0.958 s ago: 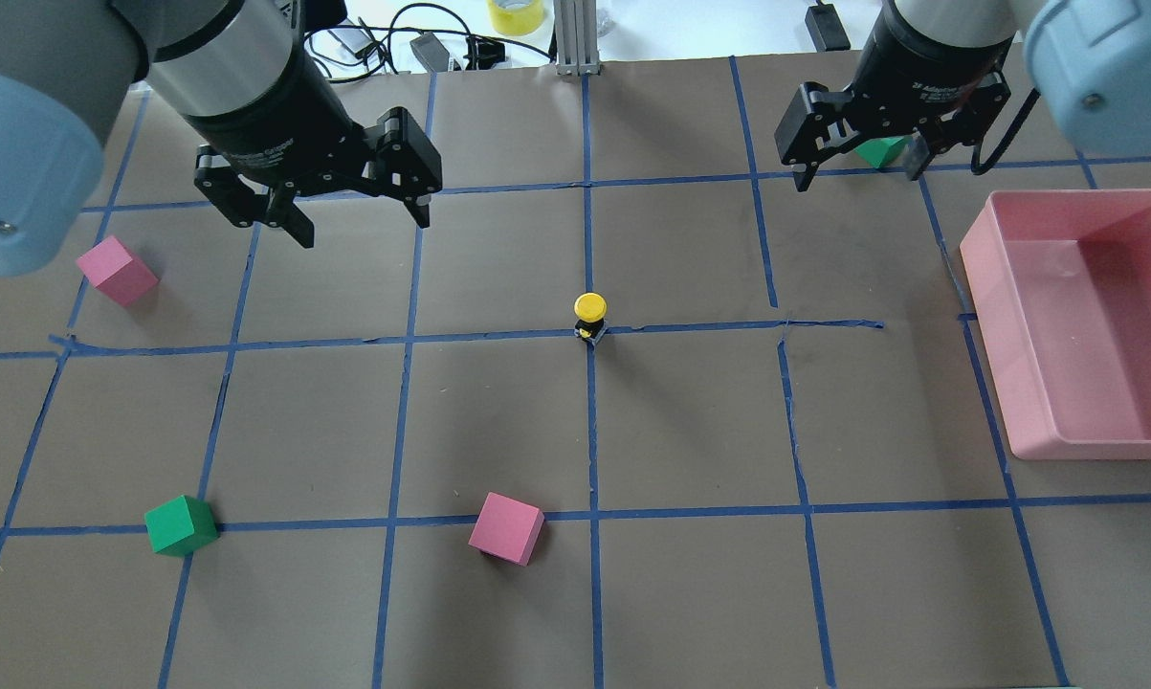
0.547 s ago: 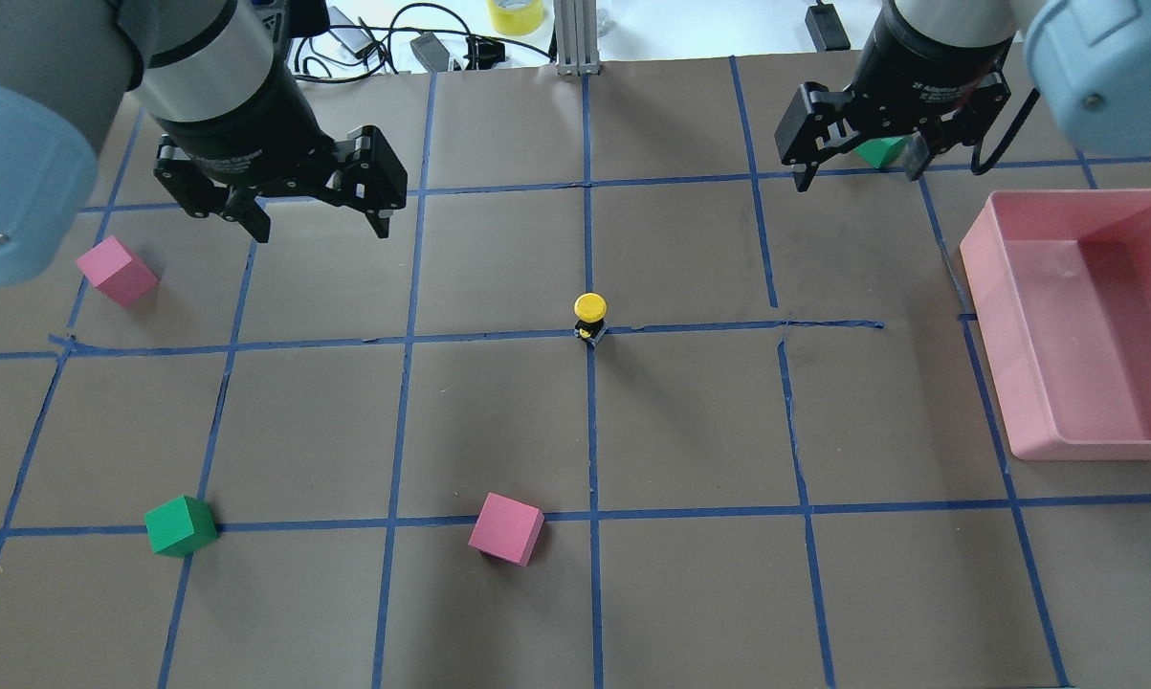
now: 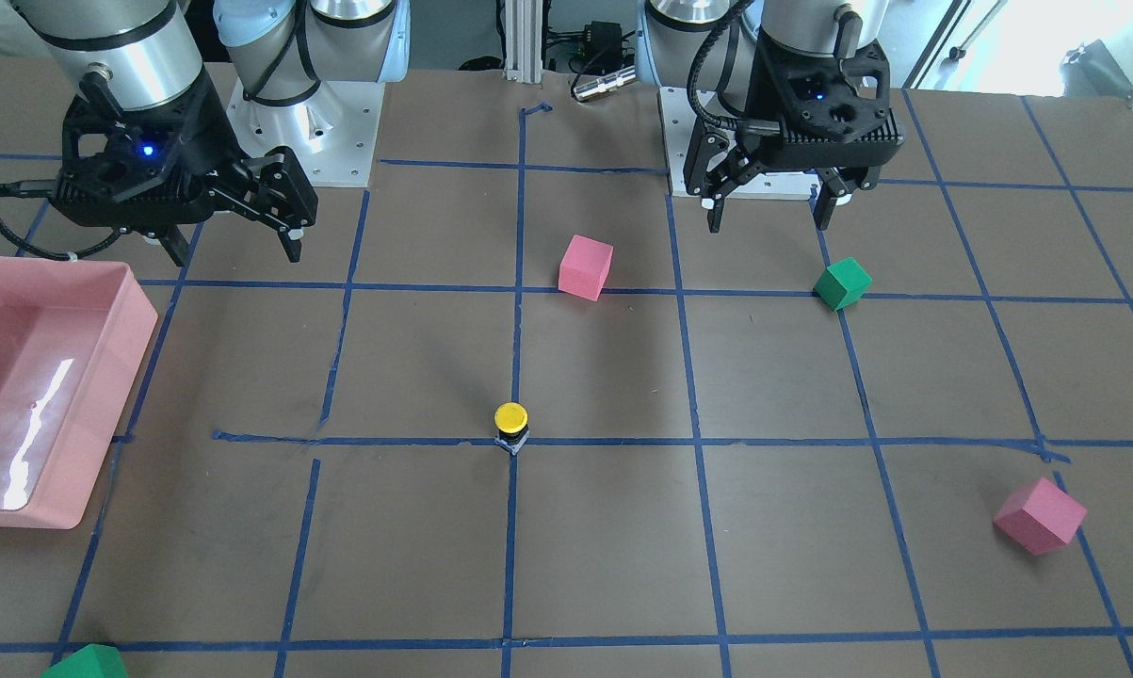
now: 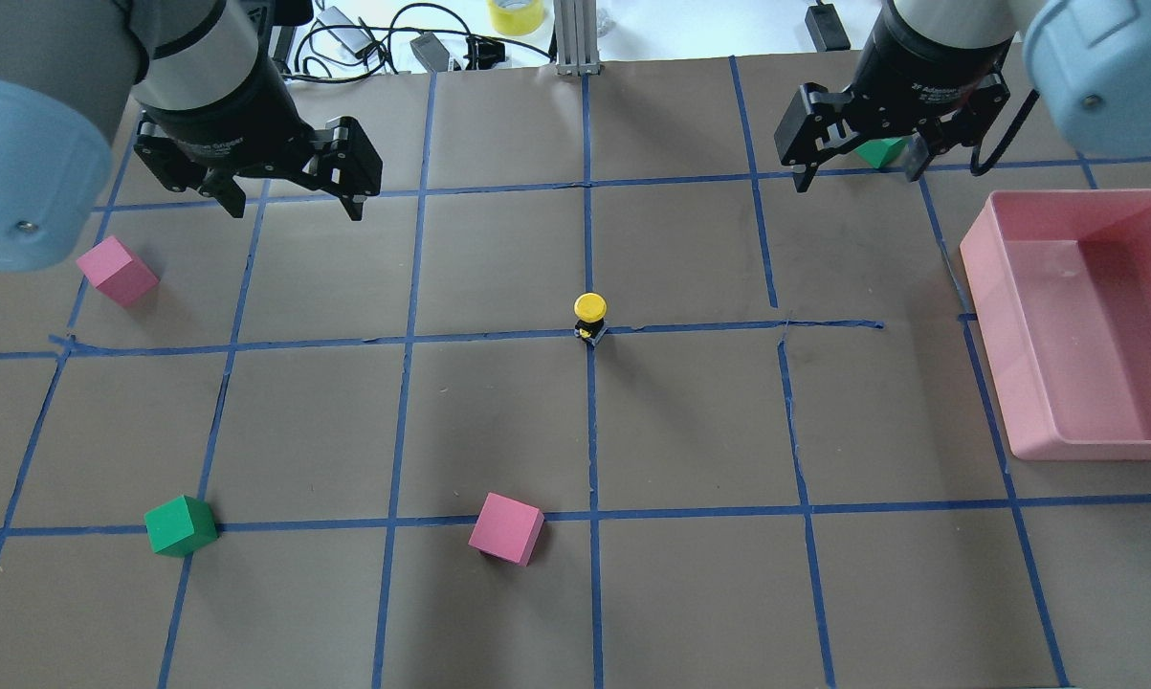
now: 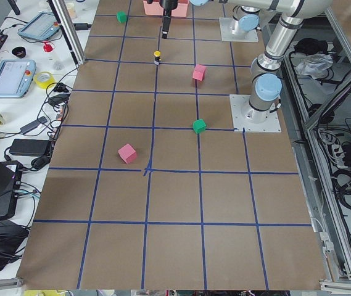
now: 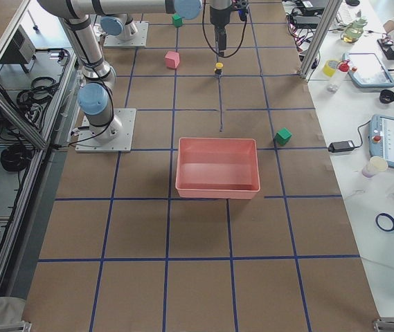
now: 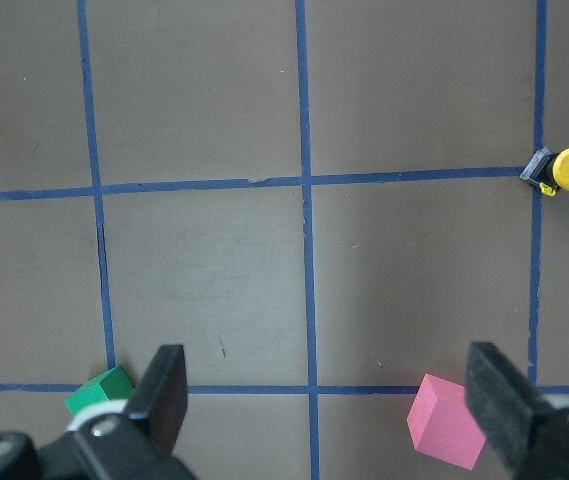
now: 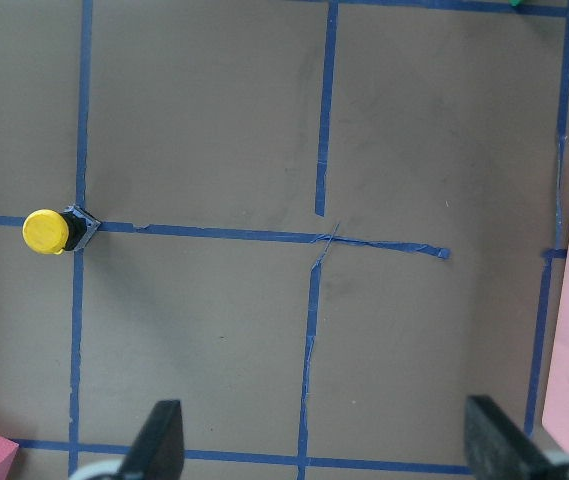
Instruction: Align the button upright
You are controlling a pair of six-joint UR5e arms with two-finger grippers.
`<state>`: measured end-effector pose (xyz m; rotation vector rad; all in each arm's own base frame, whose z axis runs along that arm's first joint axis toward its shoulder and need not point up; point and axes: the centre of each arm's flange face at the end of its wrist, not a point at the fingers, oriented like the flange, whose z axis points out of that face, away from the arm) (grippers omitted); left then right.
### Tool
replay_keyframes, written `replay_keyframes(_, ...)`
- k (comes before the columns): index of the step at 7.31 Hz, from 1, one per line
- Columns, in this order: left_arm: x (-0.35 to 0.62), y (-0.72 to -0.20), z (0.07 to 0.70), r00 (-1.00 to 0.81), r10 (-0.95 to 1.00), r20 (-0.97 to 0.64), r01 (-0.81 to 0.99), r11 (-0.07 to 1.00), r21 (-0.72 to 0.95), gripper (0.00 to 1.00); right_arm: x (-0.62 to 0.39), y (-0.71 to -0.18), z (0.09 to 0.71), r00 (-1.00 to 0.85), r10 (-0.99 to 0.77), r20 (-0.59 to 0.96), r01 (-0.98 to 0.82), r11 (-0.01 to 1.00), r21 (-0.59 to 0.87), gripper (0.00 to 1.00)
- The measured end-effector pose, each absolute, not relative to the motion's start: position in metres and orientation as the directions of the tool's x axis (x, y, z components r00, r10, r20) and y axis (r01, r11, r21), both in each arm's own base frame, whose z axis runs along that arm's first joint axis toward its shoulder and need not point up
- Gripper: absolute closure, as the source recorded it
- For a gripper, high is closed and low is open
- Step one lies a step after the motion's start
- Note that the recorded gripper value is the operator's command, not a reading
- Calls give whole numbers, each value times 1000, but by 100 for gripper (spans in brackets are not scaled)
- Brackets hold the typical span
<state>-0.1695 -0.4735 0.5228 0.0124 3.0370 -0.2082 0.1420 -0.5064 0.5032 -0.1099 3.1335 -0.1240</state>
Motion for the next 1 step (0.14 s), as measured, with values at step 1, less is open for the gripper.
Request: replay_keyframes(1,-166,-476,522,-995,-6,-98,7,991,-134,0,142,-506,504,-998,-68,-1,-67,994,-81,0)
